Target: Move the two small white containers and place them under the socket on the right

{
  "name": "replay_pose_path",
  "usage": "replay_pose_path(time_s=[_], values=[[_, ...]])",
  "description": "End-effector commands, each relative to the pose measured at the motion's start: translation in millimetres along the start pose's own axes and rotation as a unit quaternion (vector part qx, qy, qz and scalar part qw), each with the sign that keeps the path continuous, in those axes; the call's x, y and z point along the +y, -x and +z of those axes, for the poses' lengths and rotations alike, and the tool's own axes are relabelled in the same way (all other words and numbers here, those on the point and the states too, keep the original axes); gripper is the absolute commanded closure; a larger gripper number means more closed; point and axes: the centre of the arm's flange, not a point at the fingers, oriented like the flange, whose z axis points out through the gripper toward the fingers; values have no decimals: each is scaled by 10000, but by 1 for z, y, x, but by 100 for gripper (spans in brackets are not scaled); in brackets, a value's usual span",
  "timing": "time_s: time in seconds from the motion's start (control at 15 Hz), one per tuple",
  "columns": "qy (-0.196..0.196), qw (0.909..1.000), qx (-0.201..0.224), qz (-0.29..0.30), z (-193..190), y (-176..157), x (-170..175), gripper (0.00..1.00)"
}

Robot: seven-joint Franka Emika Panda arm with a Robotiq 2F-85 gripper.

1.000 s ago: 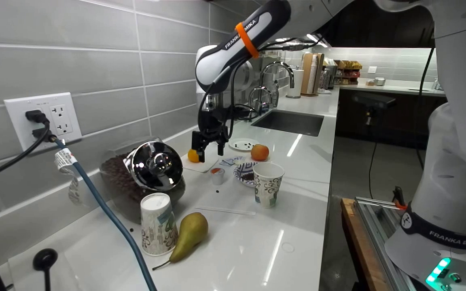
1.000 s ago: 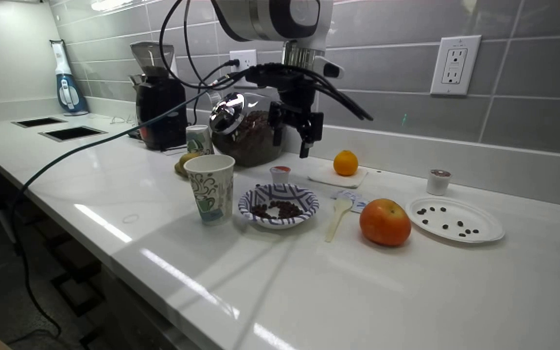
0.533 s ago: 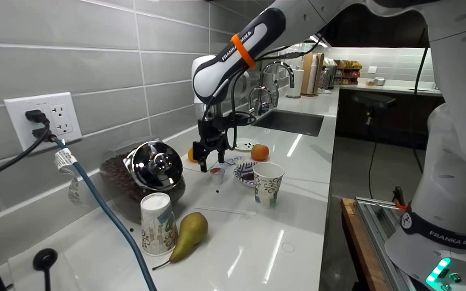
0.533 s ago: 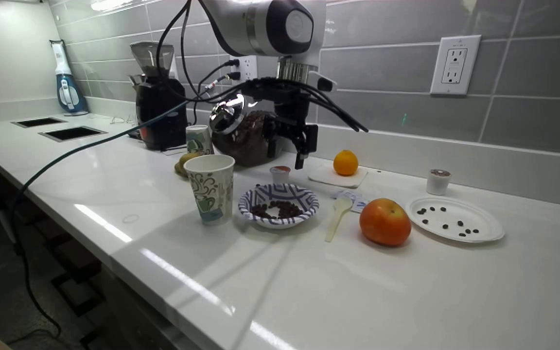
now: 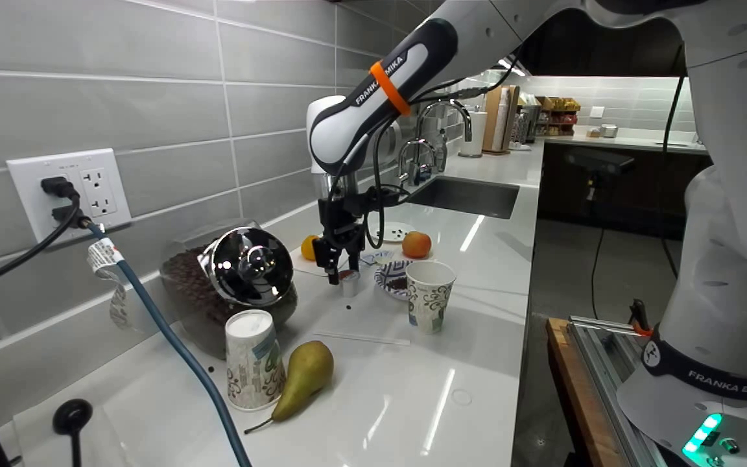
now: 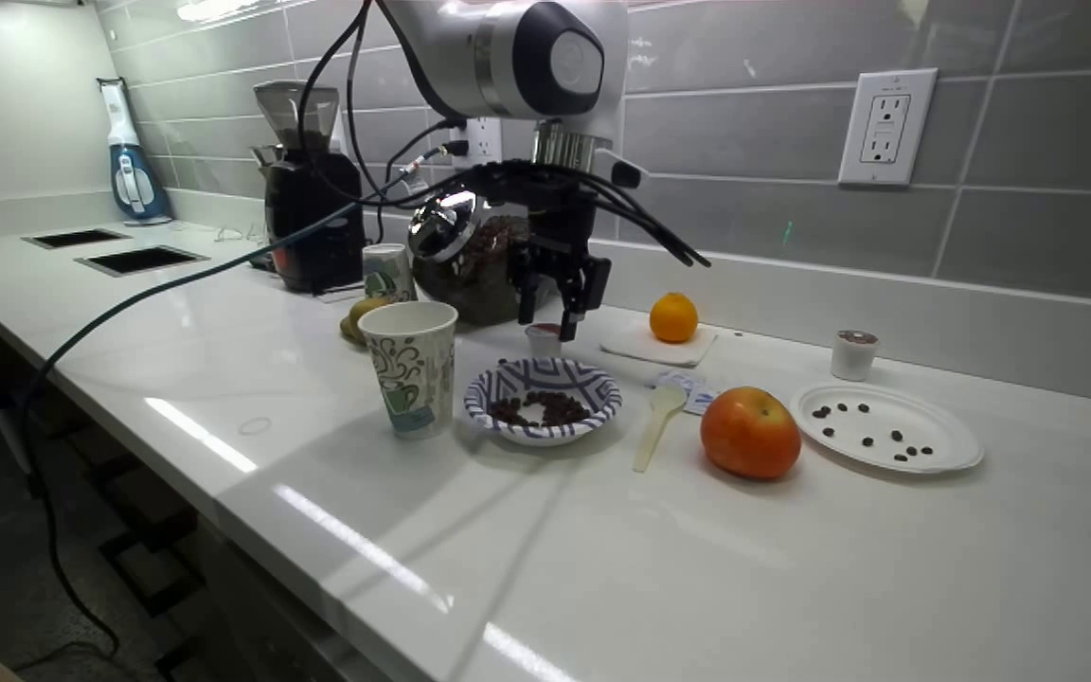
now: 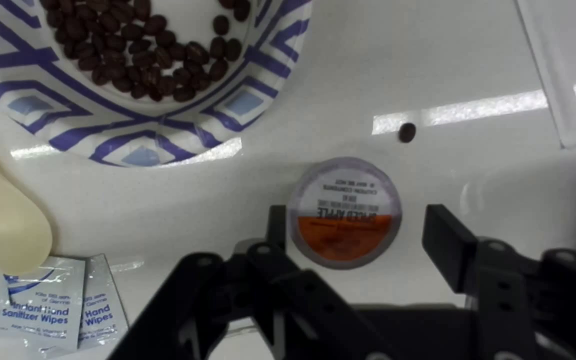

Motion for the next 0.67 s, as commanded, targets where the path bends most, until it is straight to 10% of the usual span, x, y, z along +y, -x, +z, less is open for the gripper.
replay_pose_path(time_s=[0.0,0.27,0.6], values=[[60,9999,-23,-125,6,17,-6,40],[123,9998,-13,-136,7,22,-8,71],[183,9997,188,-5,-22,37,6,72]])
